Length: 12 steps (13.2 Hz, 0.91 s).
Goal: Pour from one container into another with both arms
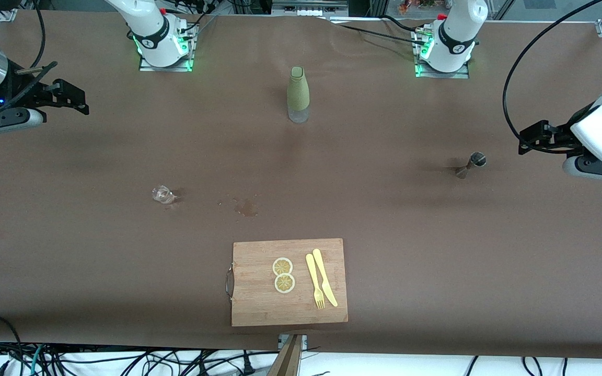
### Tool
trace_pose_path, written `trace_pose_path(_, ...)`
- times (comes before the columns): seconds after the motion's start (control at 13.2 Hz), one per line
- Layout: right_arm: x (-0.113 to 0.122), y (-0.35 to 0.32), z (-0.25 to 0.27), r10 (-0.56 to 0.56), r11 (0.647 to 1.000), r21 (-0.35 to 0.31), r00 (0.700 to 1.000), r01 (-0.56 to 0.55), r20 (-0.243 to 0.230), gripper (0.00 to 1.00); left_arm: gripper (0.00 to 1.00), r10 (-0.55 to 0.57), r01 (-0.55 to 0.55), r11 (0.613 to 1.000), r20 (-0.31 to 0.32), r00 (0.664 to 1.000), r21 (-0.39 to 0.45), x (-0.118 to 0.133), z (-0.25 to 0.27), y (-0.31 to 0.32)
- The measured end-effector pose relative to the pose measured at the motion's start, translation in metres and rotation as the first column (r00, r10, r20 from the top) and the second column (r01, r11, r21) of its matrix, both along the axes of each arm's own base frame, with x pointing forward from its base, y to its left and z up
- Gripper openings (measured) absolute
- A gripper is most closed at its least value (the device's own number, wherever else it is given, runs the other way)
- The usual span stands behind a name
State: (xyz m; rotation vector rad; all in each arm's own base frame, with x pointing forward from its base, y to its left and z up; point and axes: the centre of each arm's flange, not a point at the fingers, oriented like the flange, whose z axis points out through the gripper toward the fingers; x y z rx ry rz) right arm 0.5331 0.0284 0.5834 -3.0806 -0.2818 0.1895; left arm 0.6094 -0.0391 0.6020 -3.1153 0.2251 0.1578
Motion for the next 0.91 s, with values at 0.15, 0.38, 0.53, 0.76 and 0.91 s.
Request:
trace_pose_path(0.15, 0.003, -0.002, 0.001, 0.001, 1.000, -0.016, 1.000, -0.001, 0.011, 0.99, 1.00, 0.000, 0.000, 1.000, 0.000, 1.000, 0.000, 0.000, 0.000, 0.000)
trace_pose_path(0.38, 0.010, -0.004, 0.017, 0.000, 1.000, -0.028, 0.999, 0.001, 0.050, 0.99, 1.00, 0.002, -0.002, 1.000, 0.000, 1.000, 0.000, 0.000, 0.000, 0.001)
trace_pose_path(0.53, 0.012, -0.011, 0.033, -0.012, 0.999, -0.028, 0.996, 0.015, 0.085, 0.99, 1.00, 0.000, 0.000, 1.000, 0.000, 1.000, 0.000, 0.000, 0.000, 0.000)
trace_pose_path(0.76, 0.013, -0.013, 0.038, -0.014, 0.999, -0.030, 0.995, 0.017, 0.096, 0.99, 1.00, -0.001, 0.001, 1.000, -0.002, 1.000, 0.000, 0.000, -0.001, -0.001)
trace_pose_path(0.91, 0.014, -0.008, 0.037, -0.005, 1.000, -0.030, 0.996, 0.008, 0.093, 0.99, 1.00, -0.001, 0.001, 1.000, -0.004, 1.000, 0.000, 0.001, -0.002, -0.001)
